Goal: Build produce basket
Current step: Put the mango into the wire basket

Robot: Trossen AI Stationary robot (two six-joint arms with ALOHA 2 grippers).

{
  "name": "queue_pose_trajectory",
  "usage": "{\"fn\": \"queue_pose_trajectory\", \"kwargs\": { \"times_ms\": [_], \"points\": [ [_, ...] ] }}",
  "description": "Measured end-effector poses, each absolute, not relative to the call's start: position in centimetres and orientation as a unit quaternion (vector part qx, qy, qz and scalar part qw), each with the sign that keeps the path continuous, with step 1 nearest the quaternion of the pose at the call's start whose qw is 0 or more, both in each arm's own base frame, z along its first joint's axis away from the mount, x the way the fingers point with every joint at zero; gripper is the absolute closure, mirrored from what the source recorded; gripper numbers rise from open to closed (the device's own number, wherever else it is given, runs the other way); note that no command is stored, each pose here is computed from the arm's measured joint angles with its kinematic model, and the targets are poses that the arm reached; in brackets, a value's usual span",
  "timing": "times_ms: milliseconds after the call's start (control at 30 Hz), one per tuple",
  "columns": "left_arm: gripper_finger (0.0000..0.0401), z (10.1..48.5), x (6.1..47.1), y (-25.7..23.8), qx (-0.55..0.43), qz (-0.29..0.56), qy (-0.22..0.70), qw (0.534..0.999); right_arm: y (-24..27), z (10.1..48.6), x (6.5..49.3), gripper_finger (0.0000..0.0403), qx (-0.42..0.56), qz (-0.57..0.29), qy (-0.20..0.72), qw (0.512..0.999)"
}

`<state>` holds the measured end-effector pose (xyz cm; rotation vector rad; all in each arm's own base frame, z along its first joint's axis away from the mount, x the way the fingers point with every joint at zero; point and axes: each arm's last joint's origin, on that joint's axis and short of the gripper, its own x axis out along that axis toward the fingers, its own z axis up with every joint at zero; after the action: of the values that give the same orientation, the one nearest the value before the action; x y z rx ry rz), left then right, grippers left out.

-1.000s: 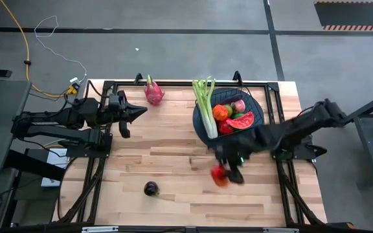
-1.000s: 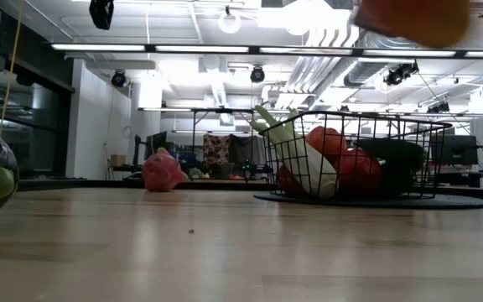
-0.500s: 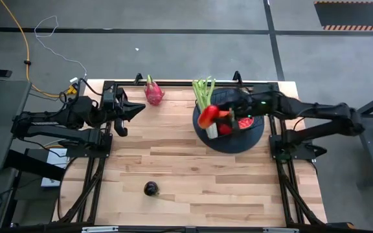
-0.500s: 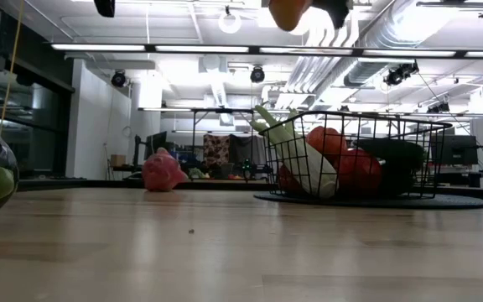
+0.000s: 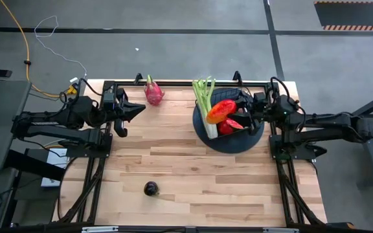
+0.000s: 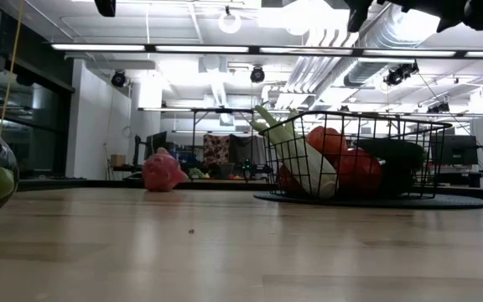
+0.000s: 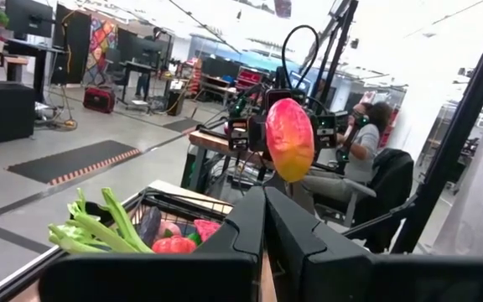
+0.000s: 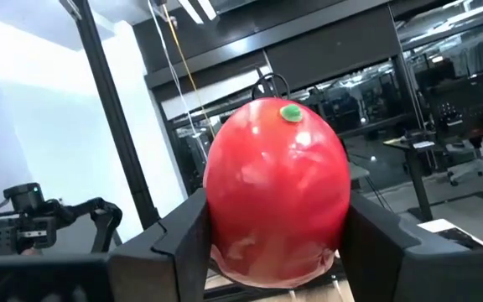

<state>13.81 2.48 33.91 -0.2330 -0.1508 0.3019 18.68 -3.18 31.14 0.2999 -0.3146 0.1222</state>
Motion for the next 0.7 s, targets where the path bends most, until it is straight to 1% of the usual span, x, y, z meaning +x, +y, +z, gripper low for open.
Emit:
{"fn": "queue_pose_trajectory", "kwargs": {
  "times_ms": [133, 267, 567, 633, 700],
  "points": [
    [0.0401, 33.90, 13.82, 2.48, -0.116, 0.150, -0.074, 0.979, -3.19, 31.38, 18.69, 0.0210, 0.145, 0.061, -0.159, 0.975],
    [0.0401, 33.90, 13.82, 2.48, -0.116, 0.150, -0.074, 0.979, -3.20, 31.47, 18.69, 0.0199, 0.144, 0.058, -0.161, 0.975],
    [0.0401, 33.83, 13.82, 2.48, -0.116, 0.150, -0.070, 0.979, -3.22, 31.47, 18.69, 0.0199, 0.153, 0.055, -0.161, 0.973],
    [0.0401, 33.83, 13.82, 2.48, -0.116, 0.150, -0.070, 0.979, -3.33, 31.37, 18.75, 0.0199, 0.167, 0.041, -0.157, 0.973],
    [0.0401, 33.83, 13.82, 2.48, -0.116, 0.150, -0.070, 0.979, -3.67, 31.09, 18.94, 0.0199, 0.190, 0.005, -0.127, 0.974]
  ]
}}
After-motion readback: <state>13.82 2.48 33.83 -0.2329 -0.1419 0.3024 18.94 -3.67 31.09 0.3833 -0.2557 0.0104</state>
